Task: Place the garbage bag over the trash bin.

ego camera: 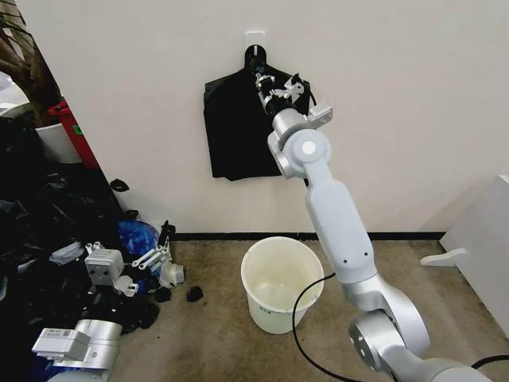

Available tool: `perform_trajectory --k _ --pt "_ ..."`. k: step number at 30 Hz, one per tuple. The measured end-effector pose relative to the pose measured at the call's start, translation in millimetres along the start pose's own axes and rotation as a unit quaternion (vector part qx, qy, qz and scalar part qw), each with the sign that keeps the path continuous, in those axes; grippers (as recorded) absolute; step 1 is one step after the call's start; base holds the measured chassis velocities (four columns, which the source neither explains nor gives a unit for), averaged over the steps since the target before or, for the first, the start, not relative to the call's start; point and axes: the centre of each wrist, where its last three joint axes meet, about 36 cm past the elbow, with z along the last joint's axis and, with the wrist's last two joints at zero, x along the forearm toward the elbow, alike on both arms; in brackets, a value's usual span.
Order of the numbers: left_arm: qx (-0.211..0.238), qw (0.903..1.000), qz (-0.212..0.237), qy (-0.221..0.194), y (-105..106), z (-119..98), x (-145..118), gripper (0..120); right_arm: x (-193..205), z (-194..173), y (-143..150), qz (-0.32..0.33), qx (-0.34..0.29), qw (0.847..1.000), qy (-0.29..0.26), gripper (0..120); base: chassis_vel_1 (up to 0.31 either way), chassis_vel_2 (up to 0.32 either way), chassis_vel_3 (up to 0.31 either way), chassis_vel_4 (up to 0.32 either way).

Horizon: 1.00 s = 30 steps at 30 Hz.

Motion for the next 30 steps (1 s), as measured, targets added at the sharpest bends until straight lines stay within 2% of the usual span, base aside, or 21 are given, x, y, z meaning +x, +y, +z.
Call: perform_trajectory --k 11,30 --pt "0.003 1.0000 0.004 -0.003 -1.8 0.5 -0.9 100 48.6 20.0 -30.3 0.029 -0.004 0.999 0.020 0 0.000 0.000 0.000 0.000" --pt "0.003 1.0000 0.004 -0.004 -2.0 0.4 -0.7 100 93.0 40.0 -44.8 0.044 -0.009 0.998 0.036 0 0.000 0.000 0.000 0.000"
